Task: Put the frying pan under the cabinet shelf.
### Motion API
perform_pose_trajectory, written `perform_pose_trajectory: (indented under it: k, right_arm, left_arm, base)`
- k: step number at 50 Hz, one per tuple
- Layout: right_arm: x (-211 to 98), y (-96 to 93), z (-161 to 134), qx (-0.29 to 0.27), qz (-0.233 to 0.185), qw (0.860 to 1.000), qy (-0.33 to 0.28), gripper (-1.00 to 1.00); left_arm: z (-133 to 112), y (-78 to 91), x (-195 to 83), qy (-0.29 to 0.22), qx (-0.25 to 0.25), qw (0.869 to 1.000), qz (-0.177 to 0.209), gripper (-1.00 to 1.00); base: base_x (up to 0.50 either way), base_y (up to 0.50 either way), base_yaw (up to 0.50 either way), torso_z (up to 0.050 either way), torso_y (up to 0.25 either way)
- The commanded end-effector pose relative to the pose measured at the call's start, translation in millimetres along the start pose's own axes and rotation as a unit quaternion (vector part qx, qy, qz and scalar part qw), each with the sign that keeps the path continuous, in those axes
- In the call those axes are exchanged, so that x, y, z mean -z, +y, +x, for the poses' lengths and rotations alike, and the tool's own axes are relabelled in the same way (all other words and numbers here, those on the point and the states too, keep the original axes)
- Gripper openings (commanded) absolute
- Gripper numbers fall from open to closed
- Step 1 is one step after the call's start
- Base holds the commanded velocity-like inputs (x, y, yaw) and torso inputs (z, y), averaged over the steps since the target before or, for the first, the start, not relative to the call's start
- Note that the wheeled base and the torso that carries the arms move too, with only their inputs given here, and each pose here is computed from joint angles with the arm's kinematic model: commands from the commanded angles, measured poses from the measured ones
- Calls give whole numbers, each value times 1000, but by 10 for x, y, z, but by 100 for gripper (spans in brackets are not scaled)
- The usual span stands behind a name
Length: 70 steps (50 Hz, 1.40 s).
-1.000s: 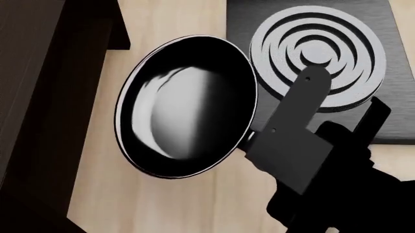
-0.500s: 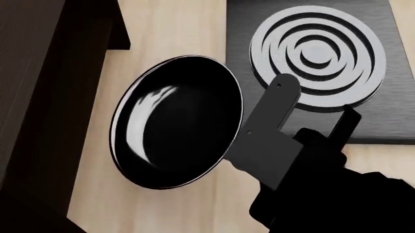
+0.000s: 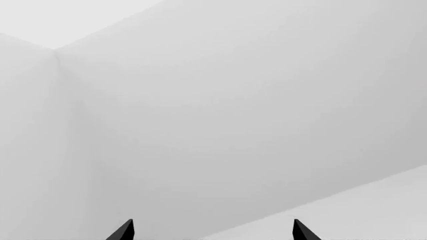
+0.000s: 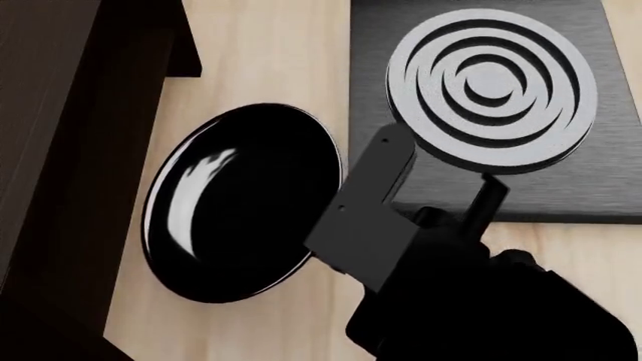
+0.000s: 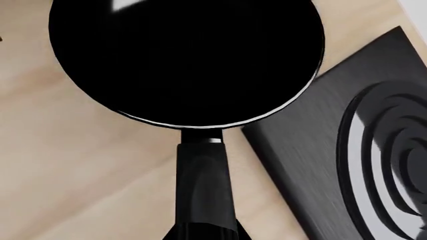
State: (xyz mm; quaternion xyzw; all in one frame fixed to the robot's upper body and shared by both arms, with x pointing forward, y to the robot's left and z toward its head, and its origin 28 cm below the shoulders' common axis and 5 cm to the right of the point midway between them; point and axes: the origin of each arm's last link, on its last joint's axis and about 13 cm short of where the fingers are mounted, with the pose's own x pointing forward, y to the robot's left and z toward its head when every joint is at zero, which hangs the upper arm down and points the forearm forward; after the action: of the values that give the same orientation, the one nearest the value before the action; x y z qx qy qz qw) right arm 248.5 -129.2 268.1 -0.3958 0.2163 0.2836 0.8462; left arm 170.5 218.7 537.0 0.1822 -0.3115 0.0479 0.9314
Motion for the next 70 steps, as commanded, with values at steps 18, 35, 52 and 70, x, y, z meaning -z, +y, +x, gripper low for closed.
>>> perform_pose_trajectory:
  k: [18,35,52,70]
  right_arm:
    - [-154,-111,92,22,-12,999,43,-100]
    - [-305,16,348,-13,-14,1000,20,-100]
    - [-271,149,834,-62,-3,998,13,-100]
    - [-400,226,1241,-112,17,993,-24,-100]
  left_arm:
    - [-59,19,43,3,1,1000,3,100]
    - [-96,69,174,18,-8,1000,3,100]
    - [-157,73,199,21,-16,1000,12,100]
    - [-200,87,289,28,-26,999,33,100]
  base:
    - [0,0,0,1,2]
    - [0,1,1,0,1]
    - [0,2,2,0,0]
    - [0,2,2,0,0]
